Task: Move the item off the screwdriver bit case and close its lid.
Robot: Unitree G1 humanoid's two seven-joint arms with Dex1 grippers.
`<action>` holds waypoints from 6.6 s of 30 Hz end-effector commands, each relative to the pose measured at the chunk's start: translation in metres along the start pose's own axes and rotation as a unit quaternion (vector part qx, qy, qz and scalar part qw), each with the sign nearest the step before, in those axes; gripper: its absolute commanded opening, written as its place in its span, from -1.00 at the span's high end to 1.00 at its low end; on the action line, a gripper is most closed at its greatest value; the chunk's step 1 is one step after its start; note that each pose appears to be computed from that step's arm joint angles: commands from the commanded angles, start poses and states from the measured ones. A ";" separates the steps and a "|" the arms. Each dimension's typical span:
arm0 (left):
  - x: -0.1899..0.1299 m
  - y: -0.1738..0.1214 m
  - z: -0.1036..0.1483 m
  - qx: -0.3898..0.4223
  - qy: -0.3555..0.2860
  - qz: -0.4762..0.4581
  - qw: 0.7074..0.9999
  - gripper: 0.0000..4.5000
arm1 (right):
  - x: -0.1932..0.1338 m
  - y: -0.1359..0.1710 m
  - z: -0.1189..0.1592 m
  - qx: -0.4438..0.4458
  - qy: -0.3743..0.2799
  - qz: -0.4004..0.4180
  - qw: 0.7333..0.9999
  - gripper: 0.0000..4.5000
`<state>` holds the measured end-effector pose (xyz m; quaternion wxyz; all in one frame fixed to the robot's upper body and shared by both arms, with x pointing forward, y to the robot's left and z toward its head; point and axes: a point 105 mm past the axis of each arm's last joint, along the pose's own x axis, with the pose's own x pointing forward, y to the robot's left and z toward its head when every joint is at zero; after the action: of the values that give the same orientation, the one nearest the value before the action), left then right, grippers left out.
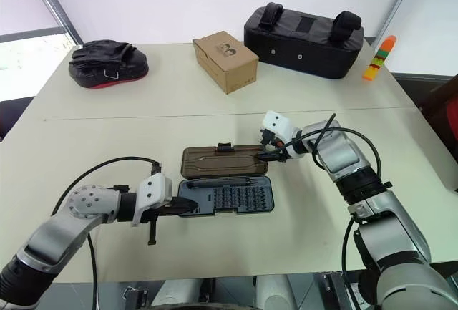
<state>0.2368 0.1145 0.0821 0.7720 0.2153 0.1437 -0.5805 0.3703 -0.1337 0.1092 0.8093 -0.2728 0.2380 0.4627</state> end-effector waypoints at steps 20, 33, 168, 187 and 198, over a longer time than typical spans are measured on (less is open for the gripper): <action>0.002 0.006 -0.026 -0.034 0.028 0.022 0.999 1.00 | 0.014 0.007 -0.022 0.008 0.026 0.011 1.000 0.98; 0.001 0.006 -0.026 -0.046 0.024 0.030 0.998 1.00 | 0.005 -0.009 -0.003 -0.035 -0.010 -0.036 0.999 0.98; 0.003 0.091 0.076 -0.118 -0.170 -0.078 0.975 1.00 | -0.101 0.061 0.084 0.074 -0.245 0.091 0.962 0.98; 0.081 0.123 0.055 -0.084 -0.074 -0.095 0.989 1.00 | -0.051 0.175 0.044 -0.066 -0.097 0.197 0.973 0.98; 0.099 0.118 0.071 -0.075 -0.085 -0.115 0.987 1.00 | -0.022 0.172 0.026 -0.121 -0.033 0.081 0.989 0.98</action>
<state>0.3732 0.0255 0.1066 0.7224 0.0826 0.1604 -0.6675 0.2097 -0.0607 0.1016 0.7308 -0.3093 0.1946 0.5766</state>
